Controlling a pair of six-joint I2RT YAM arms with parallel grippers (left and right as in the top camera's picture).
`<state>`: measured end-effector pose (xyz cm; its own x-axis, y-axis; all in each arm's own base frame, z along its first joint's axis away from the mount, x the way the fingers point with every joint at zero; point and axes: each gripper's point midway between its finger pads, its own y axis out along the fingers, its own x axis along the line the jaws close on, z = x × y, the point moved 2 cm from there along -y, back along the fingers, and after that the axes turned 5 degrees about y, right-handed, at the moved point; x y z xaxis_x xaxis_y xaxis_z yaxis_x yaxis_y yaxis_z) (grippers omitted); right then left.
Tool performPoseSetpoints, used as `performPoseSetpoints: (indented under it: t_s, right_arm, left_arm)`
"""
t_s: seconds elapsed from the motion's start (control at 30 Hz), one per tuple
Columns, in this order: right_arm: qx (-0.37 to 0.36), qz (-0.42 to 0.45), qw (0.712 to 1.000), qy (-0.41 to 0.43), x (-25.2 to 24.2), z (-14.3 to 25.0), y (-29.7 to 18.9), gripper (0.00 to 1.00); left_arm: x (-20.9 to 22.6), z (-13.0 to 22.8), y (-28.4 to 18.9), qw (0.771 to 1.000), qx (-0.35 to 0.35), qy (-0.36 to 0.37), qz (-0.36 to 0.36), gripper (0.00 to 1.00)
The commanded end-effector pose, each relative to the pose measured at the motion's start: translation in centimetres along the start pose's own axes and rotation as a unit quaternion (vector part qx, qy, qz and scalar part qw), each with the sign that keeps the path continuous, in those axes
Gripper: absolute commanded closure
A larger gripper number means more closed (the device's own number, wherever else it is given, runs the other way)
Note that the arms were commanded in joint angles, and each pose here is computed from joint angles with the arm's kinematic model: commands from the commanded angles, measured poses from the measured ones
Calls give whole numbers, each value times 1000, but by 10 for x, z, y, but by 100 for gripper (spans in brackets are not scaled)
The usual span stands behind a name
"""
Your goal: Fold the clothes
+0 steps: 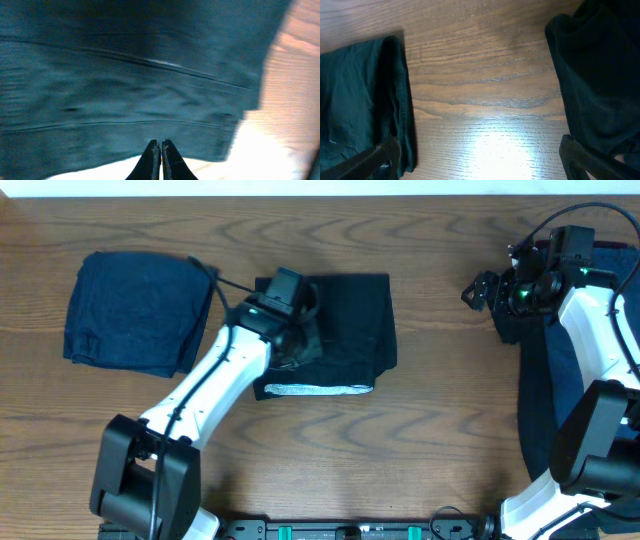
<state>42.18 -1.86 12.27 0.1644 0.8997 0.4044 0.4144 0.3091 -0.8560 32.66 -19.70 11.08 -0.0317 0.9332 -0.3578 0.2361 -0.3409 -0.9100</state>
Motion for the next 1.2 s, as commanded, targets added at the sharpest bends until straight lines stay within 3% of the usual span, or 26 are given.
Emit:
performPoseSetpoints:
  t_s: [0.0, 0.23, 0.63, 0.9, 1.07, 1.17]
  right_arm:
    - [-3, 0, 1000, -1, 1, -3, -2, 1]
    - [-3, 0, 1000, -1, 1, -3, -2, 1]
    - [-3, 0, 1000, -2, 1, -3, -2, 1]
    - [-3, 0, 1000, -2, 1, -3, -2, 1]
    - [-3, 0, 1000, -2, 1, -3, -2, 1]
    - [-3, 0, 1000, -2, 1, -3, -2, 1]
  left_arm:
    - [-24, 12, 13, 1000, 16, 4, 20, 94]
    - [-62, 38, 44, 998, 30, 45, 37, 94]
    - [-50, 71, 117, 995, 93, 46, -4, 94]
    - [-67, 58, 93, 996, 63, 55, 24, 94]
    - [-80, 33, 36, 996, 1, 74, 58, 72]
    - [-67, 20, 0, 996, -48, 65, 27, 56]
